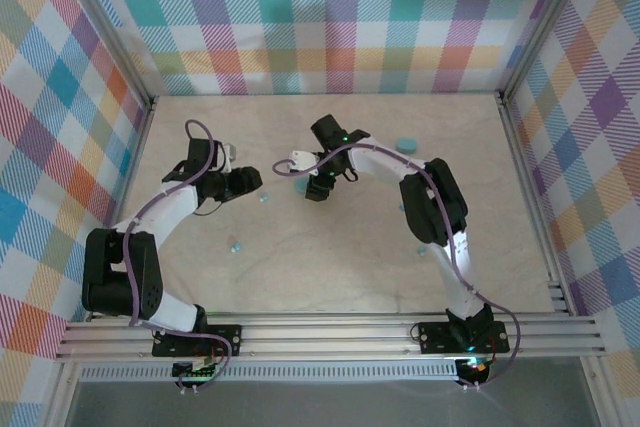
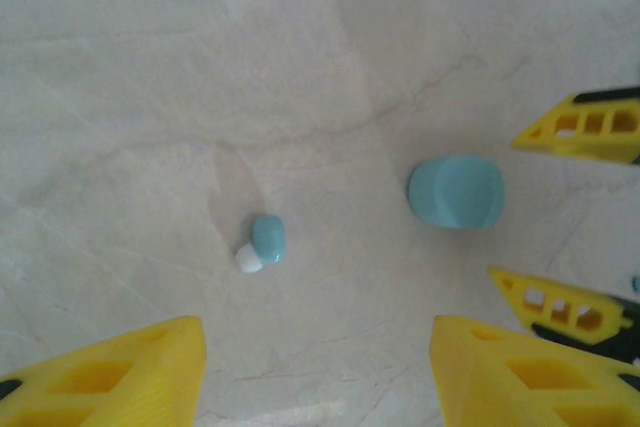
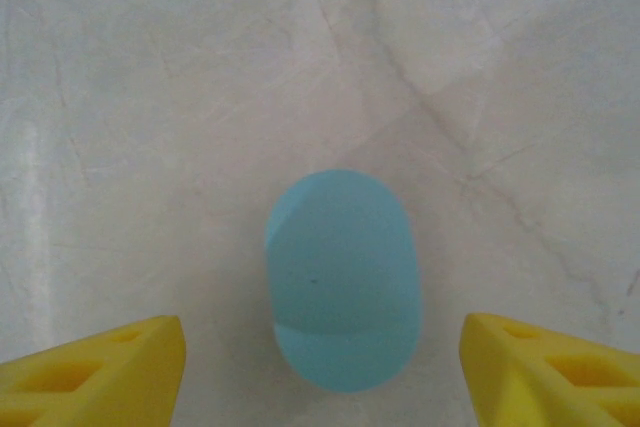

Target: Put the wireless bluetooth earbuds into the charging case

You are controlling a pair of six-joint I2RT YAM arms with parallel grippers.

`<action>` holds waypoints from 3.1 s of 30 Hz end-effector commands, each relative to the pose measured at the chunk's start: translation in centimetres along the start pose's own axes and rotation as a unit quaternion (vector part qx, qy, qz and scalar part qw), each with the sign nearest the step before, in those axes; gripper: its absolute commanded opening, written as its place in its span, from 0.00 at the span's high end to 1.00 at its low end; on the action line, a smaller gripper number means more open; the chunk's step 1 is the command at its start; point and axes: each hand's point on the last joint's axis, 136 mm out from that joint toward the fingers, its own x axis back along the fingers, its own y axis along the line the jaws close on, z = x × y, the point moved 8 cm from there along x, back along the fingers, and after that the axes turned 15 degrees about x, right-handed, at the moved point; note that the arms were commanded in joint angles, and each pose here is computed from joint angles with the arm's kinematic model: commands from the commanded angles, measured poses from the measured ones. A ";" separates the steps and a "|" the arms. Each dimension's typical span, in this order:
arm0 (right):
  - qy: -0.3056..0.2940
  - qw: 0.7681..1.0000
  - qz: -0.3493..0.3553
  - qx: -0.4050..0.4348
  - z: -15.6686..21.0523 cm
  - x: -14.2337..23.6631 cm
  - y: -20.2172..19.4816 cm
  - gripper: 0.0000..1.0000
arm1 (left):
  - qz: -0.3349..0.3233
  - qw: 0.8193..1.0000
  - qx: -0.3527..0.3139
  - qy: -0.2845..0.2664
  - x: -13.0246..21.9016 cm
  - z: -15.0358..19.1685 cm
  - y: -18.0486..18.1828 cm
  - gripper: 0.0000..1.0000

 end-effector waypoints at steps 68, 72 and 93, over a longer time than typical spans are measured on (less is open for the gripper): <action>-0.101 0.983 -0.125 -0.085 -4.6 15.3 5.8 0.68 | 0.346 0.723 -0.588 -0.107 14.6 8.4 -11.4 0.36; -0.109 0.988 -0.093 -0.058 -5.3 17.9 7.6 0.69 | 0.382 0.709 -0.583 -0.102 14.8 9.1 -11.7 0.38; -0.173 0.985 -0.016 0.013 -7.0 23.5 11.9 0.72 | 0.437 0.727 -0.523 -0.088 10.8 12.0 -13.9 0.33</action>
